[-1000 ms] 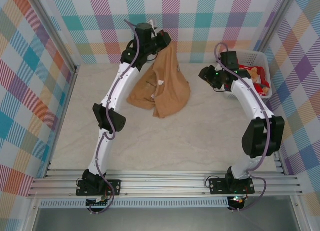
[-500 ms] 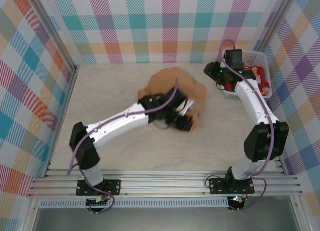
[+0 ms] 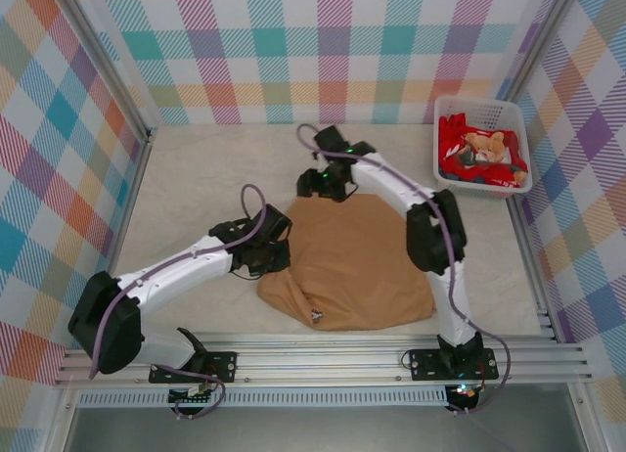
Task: Fold and stack the t-shirts
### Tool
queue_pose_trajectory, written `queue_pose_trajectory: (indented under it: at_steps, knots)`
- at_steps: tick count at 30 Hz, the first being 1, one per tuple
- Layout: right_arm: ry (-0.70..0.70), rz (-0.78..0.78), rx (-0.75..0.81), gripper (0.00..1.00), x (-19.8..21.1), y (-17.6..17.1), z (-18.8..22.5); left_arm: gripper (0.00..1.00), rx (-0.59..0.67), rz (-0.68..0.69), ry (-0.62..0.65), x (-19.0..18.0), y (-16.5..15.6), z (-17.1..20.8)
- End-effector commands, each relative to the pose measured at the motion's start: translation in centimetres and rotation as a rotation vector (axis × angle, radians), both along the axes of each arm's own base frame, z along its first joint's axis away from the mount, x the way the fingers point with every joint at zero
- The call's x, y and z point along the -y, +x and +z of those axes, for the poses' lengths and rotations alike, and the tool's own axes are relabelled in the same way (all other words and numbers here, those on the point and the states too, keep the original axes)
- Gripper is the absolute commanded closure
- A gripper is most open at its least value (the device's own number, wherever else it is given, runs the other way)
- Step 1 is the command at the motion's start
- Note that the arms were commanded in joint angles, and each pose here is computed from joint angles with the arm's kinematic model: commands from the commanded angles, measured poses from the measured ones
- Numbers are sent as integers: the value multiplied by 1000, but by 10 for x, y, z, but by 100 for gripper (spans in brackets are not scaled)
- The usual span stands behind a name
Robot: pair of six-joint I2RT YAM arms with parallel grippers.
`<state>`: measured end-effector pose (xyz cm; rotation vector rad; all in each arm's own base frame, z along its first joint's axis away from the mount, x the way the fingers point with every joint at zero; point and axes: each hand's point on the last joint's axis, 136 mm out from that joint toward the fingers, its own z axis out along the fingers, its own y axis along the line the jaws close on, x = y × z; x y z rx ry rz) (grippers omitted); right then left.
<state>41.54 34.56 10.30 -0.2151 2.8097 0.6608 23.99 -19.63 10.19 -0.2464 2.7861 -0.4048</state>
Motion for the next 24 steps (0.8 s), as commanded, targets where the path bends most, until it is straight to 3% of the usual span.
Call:
queue_pose_trajectory:
  at_steps: [1, 7, 11, 12, 15, 17, 24]
  knots:
    - [-115, -50, -57, 32, -6, -8, -21, 100, 29, 137, -44, -16, 11, 2]
    - [-320, -228, -138, 26, 9, -4, -68, 100, 38, 184, -78, -26, 13, 8]
    - [-370, -274, -138, 29, 13, 5, -82, 100, 39, 176, -80, -26, 12, 11]
    - [-365, -277, -143, 35, 12, 6, -85, 100, 40, 172, -76, -27, 11, 12]
    - [-333, -286, -151, 77, 9, 12, -89, 100, 41, 178, -65, -34, 11, 14]
    - [-284, -294, -109, 100, 8, 26, -70, 100, 40, 197, -56, -42, 14, 16]
    - [84, -325, 258, 100, 13, 110, 97, 100, 114, 380, -46, -80, 62, 40]
